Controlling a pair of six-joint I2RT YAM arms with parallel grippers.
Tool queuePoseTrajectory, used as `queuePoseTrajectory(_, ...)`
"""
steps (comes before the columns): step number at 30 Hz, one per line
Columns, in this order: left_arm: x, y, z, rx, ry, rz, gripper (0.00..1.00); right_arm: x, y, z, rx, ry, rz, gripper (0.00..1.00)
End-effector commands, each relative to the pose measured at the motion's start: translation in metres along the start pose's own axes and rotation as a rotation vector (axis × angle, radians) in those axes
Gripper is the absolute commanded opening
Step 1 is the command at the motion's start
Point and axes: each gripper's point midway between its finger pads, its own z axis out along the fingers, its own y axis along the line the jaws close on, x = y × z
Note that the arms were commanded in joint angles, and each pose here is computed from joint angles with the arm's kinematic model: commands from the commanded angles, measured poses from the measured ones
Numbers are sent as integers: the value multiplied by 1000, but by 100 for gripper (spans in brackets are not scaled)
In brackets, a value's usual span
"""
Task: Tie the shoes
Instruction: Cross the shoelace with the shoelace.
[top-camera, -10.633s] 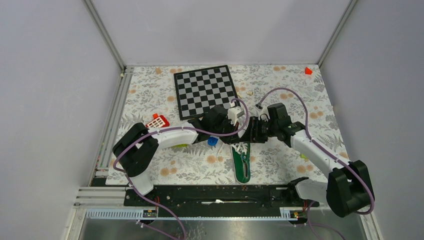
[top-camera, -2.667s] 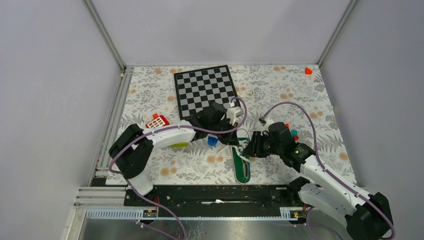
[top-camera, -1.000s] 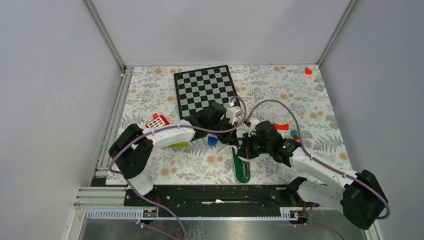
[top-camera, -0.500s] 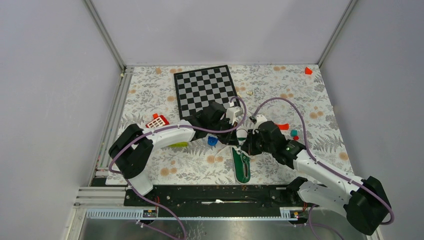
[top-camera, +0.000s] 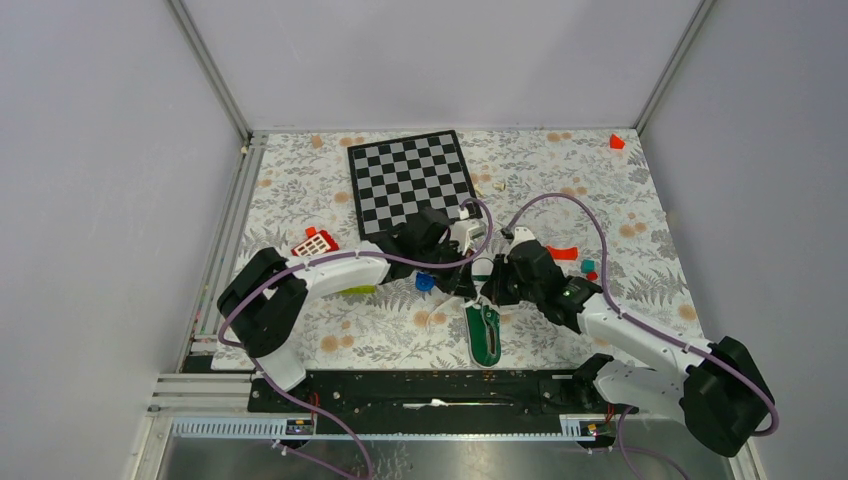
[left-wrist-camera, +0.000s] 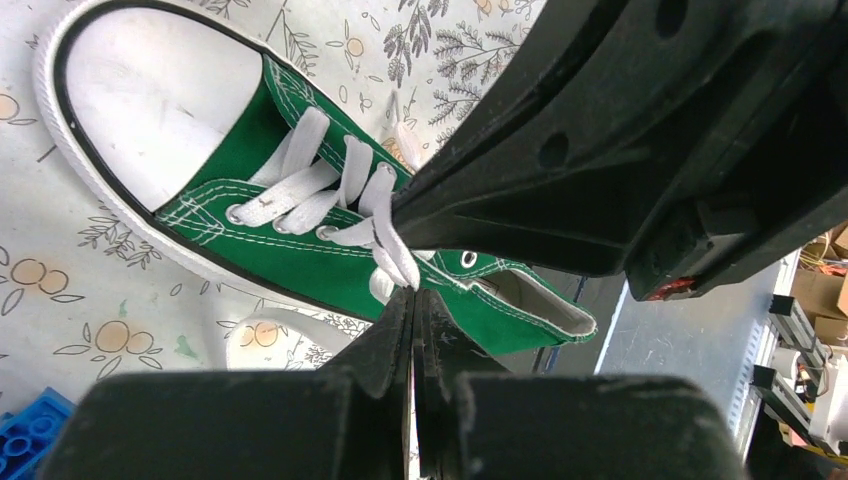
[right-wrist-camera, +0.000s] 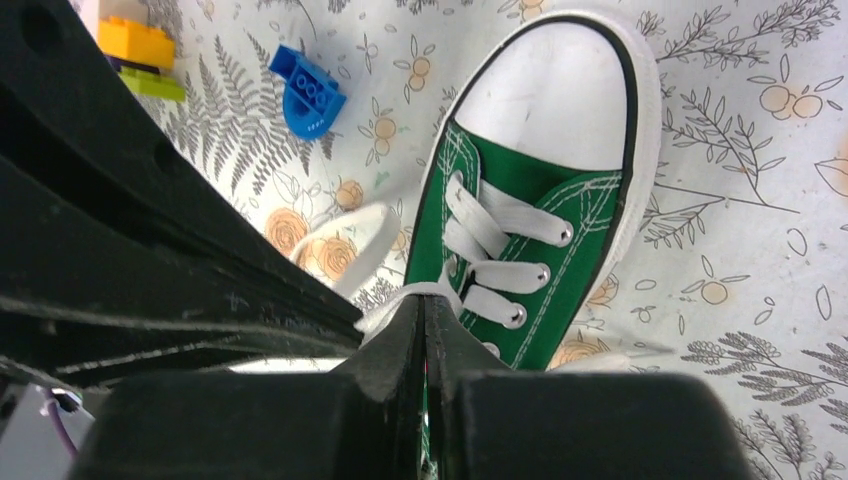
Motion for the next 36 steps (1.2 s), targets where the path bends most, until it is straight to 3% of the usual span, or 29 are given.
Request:
queuePoseTrajectory(1,0,-16,0,79,-4,20,0,-19,5,7,0,-99,68,0)
queuePoseTrajectory(16,9,-4,28,104,-3,-60,0,-14,-13,5,14,-222,248,0)
queuePoseTrajectory(19,11,-3,30,103,5,-57,0,-14,-13,-2,0,-238,250,11)
queuePoseTrajectory(27,12,-2,30,101,10,-58,0,-9,-19,-25,3,-257,213,20)
queuePoseTrajectory(32,10,-3,29,100,-1,-56,0,-4,-25,-25,35,-233,193,40)
queuePoseTrajectory(36,8,-4,25,96,-9,-48,0,-10,-22,-23,46,-204,165,40)
